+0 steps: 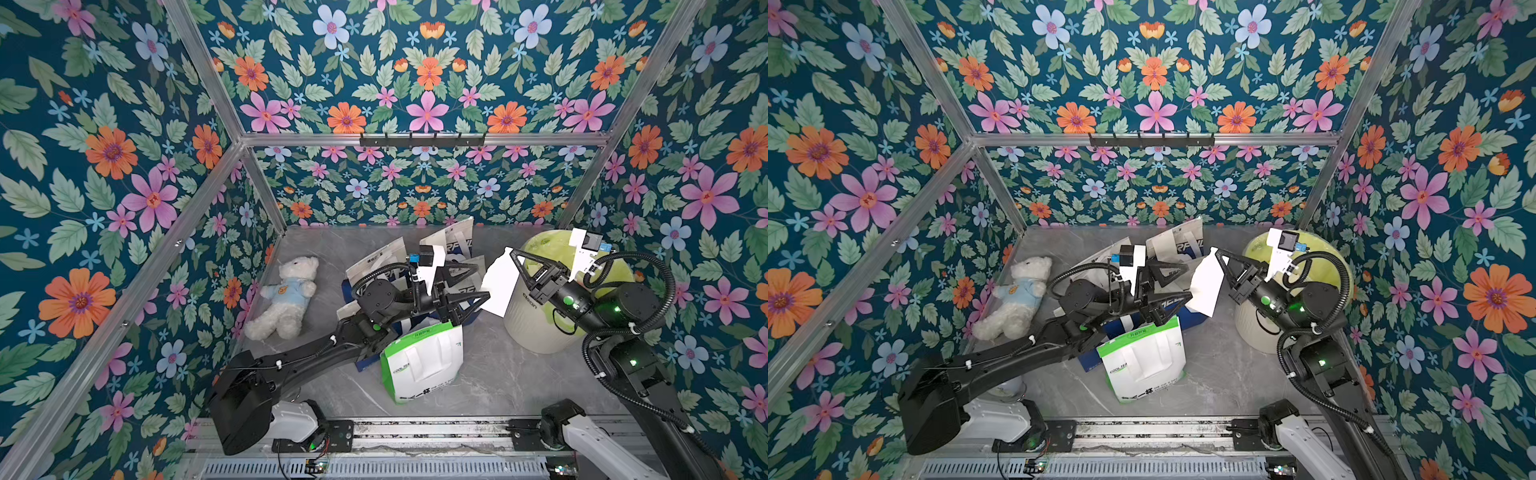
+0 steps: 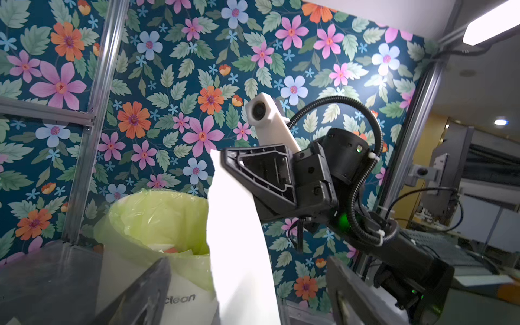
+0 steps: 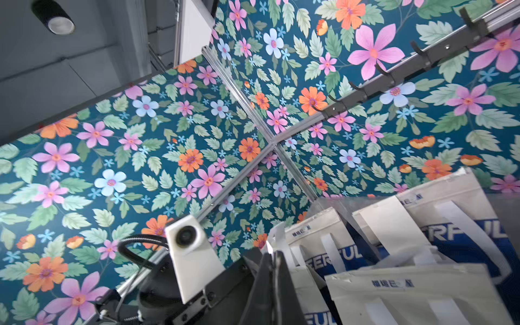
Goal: Shred takeout receipts and throw away
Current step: Adjust the takeout receipt.
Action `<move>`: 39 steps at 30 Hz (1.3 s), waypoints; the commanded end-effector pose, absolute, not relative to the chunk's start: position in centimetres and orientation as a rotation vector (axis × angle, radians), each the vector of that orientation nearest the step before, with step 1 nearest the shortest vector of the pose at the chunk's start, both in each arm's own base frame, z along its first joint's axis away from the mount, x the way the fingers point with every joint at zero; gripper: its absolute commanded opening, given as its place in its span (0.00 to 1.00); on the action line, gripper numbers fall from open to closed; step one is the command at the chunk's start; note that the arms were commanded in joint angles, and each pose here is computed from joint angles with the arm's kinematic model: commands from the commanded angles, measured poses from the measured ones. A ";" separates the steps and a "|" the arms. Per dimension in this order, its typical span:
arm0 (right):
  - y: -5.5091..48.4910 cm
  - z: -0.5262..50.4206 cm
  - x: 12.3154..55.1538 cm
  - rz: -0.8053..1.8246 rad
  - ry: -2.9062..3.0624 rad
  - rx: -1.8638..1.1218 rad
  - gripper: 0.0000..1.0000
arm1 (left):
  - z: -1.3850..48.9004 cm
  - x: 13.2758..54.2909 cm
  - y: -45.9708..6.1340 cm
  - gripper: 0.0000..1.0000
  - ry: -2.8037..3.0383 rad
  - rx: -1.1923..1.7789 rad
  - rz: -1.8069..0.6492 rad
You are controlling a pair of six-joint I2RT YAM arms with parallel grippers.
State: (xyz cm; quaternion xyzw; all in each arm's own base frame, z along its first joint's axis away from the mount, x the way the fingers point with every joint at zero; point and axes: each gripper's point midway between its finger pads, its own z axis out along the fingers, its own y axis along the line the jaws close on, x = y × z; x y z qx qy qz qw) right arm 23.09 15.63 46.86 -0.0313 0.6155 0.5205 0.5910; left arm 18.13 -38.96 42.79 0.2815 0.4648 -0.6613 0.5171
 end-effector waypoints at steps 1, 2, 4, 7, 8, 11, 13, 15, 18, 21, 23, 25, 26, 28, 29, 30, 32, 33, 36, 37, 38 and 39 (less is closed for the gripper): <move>15.6 50.2 21.8 1.288 1.281 -0.104 0.00 | 46.0 18.5 -37.4 0.87 0.973 0.482 -1.762; 15.6 50.3 21.8 1.289 1.281 -0.105 0.00 | 46.1 18.7 -37.4 0.85 0.955 0.450 -1.799; 15.5 50.5 21.8 1.286 1.276 -0.107 0.00 | 45.9 19.1 -37.6 0.78 0.933 0.411 -1.849; 15.5 50.9 21.6 1.276 1.272 -0.114 0.00 | 45.7 19.0 -38.4 0.66 0.921 0.406 -1.894; 15.5 50.9 21.7 1.271 1.275 -0.117 0.00 | 45.7 18.8 -38.8 0.63 0.920 0.417 -1.901; 15.6 50.9 21.7 1.265 1.280 -0.126 0.00 | 45.8 18.5 -39.2 0.55 0.911 0.427 -1.904; 15.6 50.8 21.8 1.262 1.285 -0.126 0.00 | 46.0 18.4 -39.3 0.46 0.905 0.431 -1.900; 15.6 50.6 21.8 1.264 1.288 -0.126 0.00 | 46.4 18.1 -39.3 0.35 0.895 0.440 -1.900; 15.7 50.4 21.9 1.264 1.292 -0.124 0.00 | 46.8 17.5 -39.9 0.17 0.895 0.484 -1.905; 15.9 49.8 22.1 1.257 1.331 -0.128 0.00 | 47.2 16.7 -40.4 0.00 0.893 0.546 -1.900; 16.4 48.7 21.9 1.212 1.435 -0.173 0.20 | 47.2 16.3 -40.5 0.00 0.911 0.592 -1.859; 16.8 47.5 21.1 1.142 1.554 -0.263 0.59 | 46.5 15.9 -40.9 0.00 0.994 0.686 -1.764; 16.8 47.0 20.5 1.107 1.594 -0.307 0.70 | 45.8 15.7 -41.2 0.00 1.053 0.743 -1.709; 16.5 46.2 19.0 1.032 1.661 -0.391 0.81 | 44.3 15.3 -41.1 0.00 1.166 0.876 -1.558; 16.3 46.0 18.5 0.995 1.681 -0.422 0.84 | 43.7 14.9 -40.8 0.00 1.202 0.932 -1.501; 16.0 45.9 17.8 0.962 1.697 -0.454 0.87 | 42.9 14.6 -40.3 0.00 1.238 0.997 -1.428; 16.1 45.4 16.4 0.944 1.729 -0.533 0.88 | 41.8 13.8 -39.3 0.00 1.284 1.107 -1.337; 16.4 45.2 15.6 0.962 1.742 -0.587 0.88 | 41.4 13.1 -38.9 0.00 1.292 1.173 -1.309; 17.6 44.6 13.6 1.060 1.792 -0.718 0.88 | 40.6 10.9 -38.0 0.00 1.318 1.353 -1.304; 17.7 44.4 13.3 1.074 1.813 -0.732 0.88 | 40.4 10.4 -37.8 0.00 1.330 1.396 -1.312; 17.8 44.1 13.2 1.080 1.827 -0.747 0.88 | 40.2 9.9 -37.7 0.00 1.339 1.430 -1.327; 17.8 43.8 13.2 1.085 1.837 -0.754 0.88 | 40.2 9.5 -37.6 0.00 1.339 1.452 -1.341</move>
